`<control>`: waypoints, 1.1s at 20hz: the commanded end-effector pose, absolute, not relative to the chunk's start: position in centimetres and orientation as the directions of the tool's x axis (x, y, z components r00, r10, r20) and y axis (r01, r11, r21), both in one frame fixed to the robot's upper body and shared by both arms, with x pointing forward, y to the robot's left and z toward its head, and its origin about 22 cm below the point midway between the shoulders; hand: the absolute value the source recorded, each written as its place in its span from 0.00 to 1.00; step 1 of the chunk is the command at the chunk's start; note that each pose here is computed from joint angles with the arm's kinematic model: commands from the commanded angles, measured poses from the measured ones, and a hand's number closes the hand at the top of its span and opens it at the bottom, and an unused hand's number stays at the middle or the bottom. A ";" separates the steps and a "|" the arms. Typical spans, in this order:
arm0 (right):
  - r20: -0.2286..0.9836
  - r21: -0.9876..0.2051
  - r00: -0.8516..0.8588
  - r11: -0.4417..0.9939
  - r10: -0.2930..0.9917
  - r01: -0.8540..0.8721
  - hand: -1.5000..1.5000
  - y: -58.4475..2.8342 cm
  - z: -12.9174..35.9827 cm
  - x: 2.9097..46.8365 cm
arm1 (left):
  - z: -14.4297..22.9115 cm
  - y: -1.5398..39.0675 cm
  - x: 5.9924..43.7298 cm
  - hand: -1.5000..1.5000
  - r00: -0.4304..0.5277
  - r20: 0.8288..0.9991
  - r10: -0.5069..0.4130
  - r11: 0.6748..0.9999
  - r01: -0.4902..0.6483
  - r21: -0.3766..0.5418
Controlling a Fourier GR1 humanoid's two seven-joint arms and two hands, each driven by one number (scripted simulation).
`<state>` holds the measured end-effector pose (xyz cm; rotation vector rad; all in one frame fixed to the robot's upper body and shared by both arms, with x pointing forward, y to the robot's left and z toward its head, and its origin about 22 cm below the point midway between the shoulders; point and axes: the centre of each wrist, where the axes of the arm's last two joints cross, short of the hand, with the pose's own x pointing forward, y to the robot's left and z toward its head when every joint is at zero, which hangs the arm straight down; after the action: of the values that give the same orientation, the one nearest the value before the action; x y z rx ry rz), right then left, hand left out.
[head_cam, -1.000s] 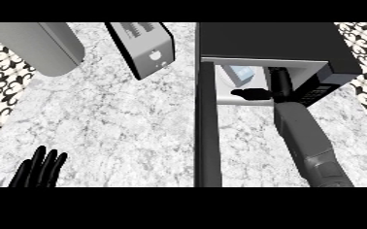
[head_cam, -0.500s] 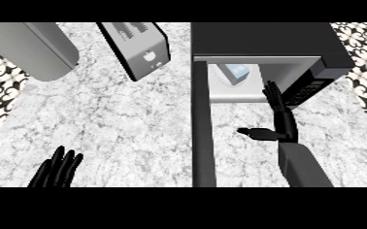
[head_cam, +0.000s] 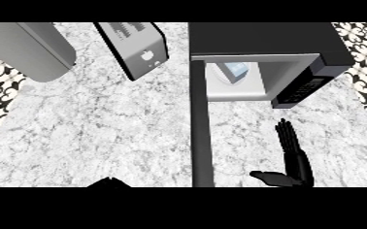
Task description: Pick up the milk, place it into the microwave and close the microwave
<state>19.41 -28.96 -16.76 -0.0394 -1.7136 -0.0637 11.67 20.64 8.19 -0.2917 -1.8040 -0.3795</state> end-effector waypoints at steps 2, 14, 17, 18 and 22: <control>0.977 0.074 -0.207 0.995 -0.058 0.069 0.00 -30.5 -17.6 13.1 | 6.7 18.9 13.1 1.00 -0.259 0.966 0.013 0.889 0.445 0.108; 0.977 0.059 -0.211 0.994 -0.039 0.089 0.00 -32.6 -13.8 8.9 | 6.9 14.0 17.4 1.00 -0.215 0.972 -0.097 0.726 0.652 0.217; 0.975 0.058 -0.218 0.995 -0.039 0.083 0.00 -34.1 -13.7 6.0 | 4.2 11.0 19.1 1.00 -0.167 0.980 -0.110 0.642 0.741 0.199; 0.972 0.083 -0.226 0.991 -0.057 0.105 0.00 -32.7 -13.6 4.7 | 4.5 10.9 18.9 1.00 -0.151 0.982 -0.112 0.624 0.758 0.188; 0.971 0.090 -0.229 0.991 -0.066 0.095 0.00 -34.6 -13.2 3.5 | 4.2 7.4 19.7 1.00 -0.228 0.961 -0.156 0.605 0.747 0.276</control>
<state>5.56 -34.02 -13.18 -0.1045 -1.7327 -0.1251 18.87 10.12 5.16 -0.5397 -1.6115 -0.8087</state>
